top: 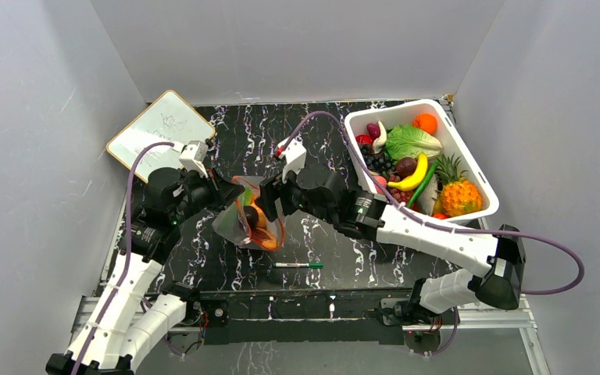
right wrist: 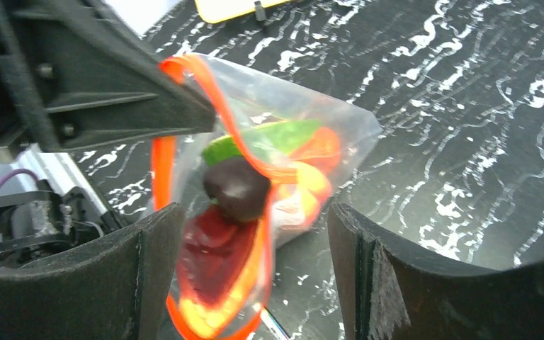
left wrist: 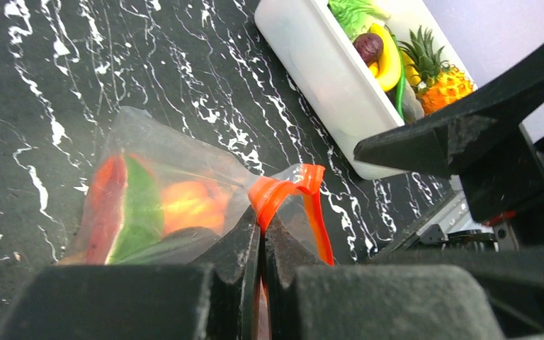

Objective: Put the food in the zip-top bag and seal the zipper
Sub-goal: Pick up the fake fruit from the bin.

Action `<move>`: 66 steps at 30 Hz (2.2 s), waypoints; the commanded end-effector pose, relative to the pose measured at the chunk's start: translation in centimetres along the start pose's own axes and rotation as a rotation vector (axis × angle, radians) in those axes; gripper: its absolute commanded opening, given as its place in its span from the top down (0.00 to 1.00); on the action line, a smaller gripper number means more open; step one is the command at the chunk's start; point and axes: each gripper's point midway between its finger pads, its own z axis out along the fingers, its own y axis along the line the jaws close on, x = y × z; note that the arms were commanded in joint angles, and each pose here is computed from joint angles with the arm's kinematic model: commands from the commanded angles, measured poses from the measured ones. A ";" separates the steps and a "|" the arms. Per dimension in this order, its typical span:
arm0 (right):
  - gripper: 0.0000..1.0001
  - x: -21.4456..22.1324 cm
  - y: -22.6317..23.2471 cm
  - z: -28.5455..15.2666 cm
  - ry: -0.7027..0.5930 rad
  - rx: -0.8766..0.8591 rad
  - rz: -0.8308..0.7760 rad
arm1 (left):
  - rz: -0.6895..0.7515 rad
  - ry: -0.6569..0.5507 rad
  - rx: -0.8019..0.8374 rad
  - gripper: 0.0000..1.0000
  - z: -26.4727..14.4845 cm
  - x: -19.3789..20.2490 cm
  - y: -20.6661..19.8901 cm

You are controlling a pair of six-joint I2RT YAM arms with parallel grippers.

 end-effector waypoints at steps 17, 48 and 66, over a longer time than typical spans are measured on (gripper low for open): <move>0.41 -4.5 -18.5 -5.0 -0.013 0.435 0.205 | 0.372 -0.196 -0.083 1.00 -0.2 -4.1 2.0; 0.60 4.9 -40.6 -12.8 0.151 1.197 0.366 | 0.327 -0.042 0.016 1.00 -0.3 3.7 3.0; 0.44 10.9 -43.4 -13.1 0.292 1.288 0.424 | 0.331 -0.039 0.013 1.00 -0.3 3.7 3.1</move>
